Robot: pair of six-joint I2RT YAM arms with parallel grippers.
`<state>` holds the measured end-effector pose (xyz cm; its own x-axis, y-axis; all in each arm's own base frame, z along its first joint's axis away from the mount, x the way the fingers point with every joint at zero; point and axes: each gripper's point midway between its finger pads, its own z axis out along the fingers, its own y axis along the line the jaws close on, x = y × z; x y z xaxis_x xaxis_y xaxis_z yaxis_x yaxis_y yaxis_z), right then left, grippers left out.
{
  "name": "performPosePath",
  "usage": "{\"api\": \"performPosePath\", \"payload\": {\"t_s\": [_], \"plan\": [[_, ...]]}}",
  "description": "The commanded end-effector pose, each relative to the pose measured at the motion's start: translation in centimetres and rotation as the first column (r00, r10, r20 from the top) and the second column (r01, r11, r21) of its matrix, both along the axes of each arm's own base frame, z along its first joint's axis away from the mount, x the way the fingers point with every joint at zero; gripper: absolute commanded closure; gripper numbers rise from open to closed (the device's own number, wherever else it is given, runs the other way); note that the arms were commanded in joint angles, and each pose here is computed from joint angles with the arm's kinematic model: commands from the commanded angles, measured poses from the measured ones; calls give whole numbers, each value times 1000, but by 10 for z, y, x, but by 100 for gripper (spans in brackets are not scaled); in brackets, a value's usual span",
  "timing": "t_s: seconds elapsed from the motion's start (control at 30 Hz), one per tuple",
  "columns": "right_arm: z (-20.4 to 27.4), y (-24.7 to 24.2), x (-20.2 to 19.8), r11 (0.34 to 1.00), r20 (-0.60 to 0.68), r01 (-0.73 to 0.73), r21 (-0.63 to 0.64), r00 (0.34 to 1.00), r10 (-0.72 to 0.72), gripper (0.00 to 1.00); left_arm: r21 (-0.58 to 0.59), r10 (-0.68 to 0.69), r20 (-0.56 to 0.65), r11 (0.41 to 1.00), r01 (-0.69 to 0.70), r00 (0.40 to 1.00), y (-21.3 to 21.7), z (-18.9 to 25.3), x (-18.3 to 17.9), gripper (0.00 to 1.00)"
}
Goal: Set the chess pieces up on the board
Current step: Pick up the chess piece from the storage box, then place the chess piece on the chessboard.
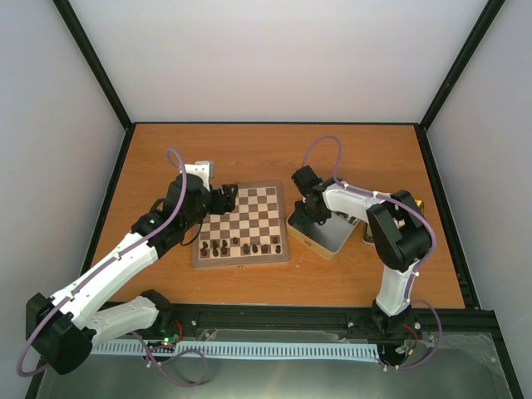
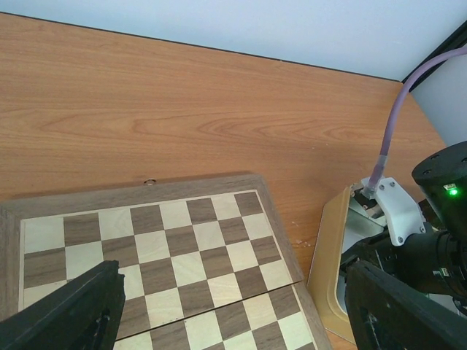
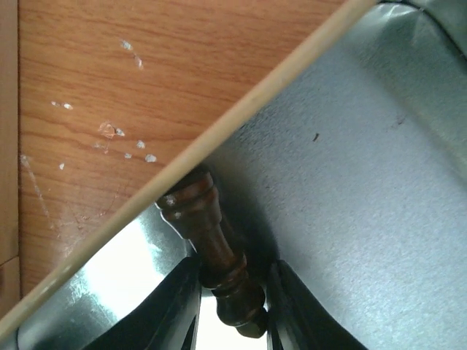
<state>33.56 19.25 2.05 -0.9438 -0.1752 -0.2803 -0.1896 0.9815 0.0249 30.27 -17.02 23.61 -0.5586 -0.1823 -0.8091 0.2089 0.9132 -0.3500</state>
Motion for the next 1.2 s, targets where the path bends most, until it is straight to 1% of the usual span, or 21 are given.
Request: {"api": "performPosePath", "payload": {"t_s": [0.0, 0.1, 0.23, 0.33, 0.4, 0.47, 0.53, 0.57, 0.63, 0.7, 0.8, 0.9, 0.93, 0.97, 1.03, 1.1, 1.17], "plan": [[-7, -3, 11, 999, 25, 33, -21, 999, -33, 77, -4, -4, 46, 1000, 5, 999, 0, 23, 3, 17], [3, -12, 14, 996, 69, 82, -40, 994, -79, 83, -5, -1, 46, 1000, 1, 999, 2, 22, 3, 16], [28, -23, 15, 989, 153, 142, -32, 979, -135, 88, -16, -14, 39, 1000, 14, 999, -1, 20, 1, 16], [50, -26, 15, 987, 219, 159, 14, 963, -158, 92, -35, -77, 44, 996, 79, 996, -13, 20, -1, 17], [64, -25, 13, 987, 259, 149, 60, 953, -159, 94, -55, -119, 49, 991, 122, 992, -20, 21, -4, 16], [79, -20, 10, 986, 294, 115, 120, 945, -146, 94, -76, -154, 59, 984, 158, 986, -27, 24, -7, 16], [94, -3, 4, 979, 311, 12, 205, 947, -77, 94, -103, -172, 62, 979, 177, 983, -31, 26, -9, 16], [104, 12, -1, 960, 322, -69, 271, 947, -22, 94, -117, -180, 60, 975, 186, 982, -33, 27, -10, 15], [122, 39, -15, 897, 337, -213, 387, 938, 77, 93, -158, -209, 52, 964, 214, 977, -41, 30, -12, 14], [143, 62, -31, 809, 365, -335, 483, 917, 162, 93, -209, -254, 27, 944, 254, 967, -51, 32, -16, 12], [172, 88, -53, 672, 421, -477, 567, 869, 262, 92, -327, -347, 22, 884, 335, 938, -73, 44, -25, 9], [198, 106, -75, 524, 468, -572, 631, 819, 332, 92, -423, -441, 9, 811, 403, 898, -91, 48, -35, 5], [204, 110, -80, 488, 480, -594, 640, 804, 350, 92, -447, -463, 5, 792, 416, 886, -95, 49, -38, 4], [209, 113, -85, 461, 492, -613, 641, 790, 367, 92, -470, -488, 1, 770, 431, 873, -99, 50, -40, 4], [216, 117, -92, 431, 509, -643, 633, 765, 394, 92, -503, -531, -5, 734, 457, 847, -107, 51, -45, 3], [217, 120, -95, 424, 510, -658, 623, 752, 418, 92, -522, -566, -10, 706, 478, 825, -112, 52, -48, 5], [216, 122, -98, 416, 504, -668, 617, 741, 443, 92, -531, -581, -23, 696, 482, 814, -115, 49, -48, 10]]}}
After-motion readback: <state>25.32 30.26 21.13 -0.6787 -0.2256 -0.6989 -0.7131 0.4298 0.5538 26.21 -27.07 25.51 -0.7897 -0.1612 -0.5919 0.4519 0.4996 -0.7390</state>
